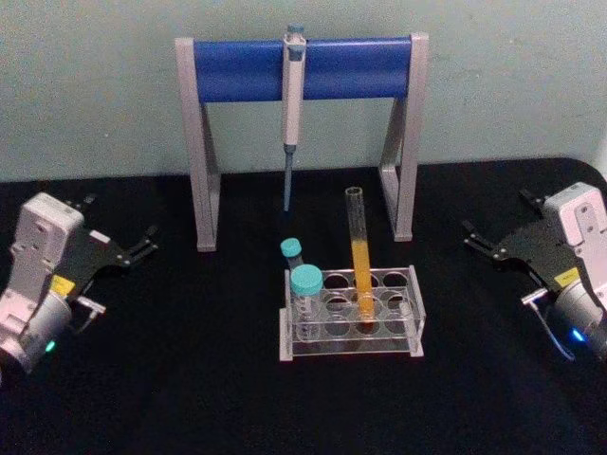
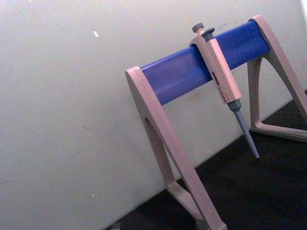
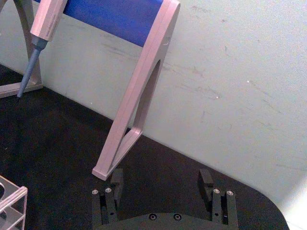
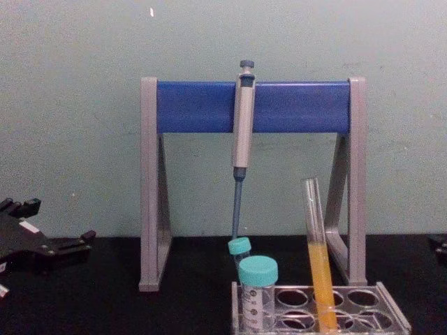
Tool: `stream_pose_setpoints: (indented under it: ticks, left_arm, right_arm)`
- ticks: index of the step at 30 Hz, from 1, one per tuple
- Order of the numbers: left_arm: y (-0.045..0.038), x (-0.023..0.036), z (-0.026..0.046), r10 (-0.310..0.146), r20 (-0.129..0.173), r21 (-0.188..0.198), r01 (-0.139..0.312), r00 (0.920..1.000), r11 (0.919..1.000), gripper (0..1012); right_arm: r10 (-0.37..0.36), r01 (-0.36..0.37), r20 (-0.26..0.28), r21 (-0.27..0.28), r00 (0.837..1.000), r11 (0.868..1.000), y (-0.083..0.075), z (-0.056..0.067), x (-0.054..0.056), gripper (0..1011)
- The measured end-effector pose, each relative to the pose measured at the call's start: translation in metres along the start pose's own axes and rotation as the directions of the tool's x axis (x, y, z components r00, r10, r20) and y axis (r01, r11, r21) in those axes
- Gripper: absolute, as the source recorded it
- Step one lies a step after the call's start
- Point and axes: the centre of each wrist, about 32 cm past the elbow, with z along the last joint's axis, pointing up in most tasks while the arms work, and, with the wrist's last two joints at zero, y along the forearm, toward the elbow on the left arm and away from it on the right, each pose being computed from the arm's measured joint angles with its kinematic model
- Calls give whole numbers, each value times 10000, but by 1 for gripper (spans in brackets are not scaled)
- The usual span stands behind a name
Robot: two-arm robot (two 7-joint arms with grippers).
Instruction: Pick up the test tube from the test tube rack, shake it, then place it back into the test tube rack.
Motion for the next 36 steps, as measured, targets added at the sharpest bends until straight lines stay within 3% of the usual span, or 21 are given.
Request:
stream_pose_setpoints:
  ticks: [36]
  left_arm:
    - [0, 0, 0, 1, 1, -1, -1, 10000, 10000, 1001]
  right_arm:
    - [-1, 1, 0, -1, 10000, 10000, 0, 0, 0, 1000]
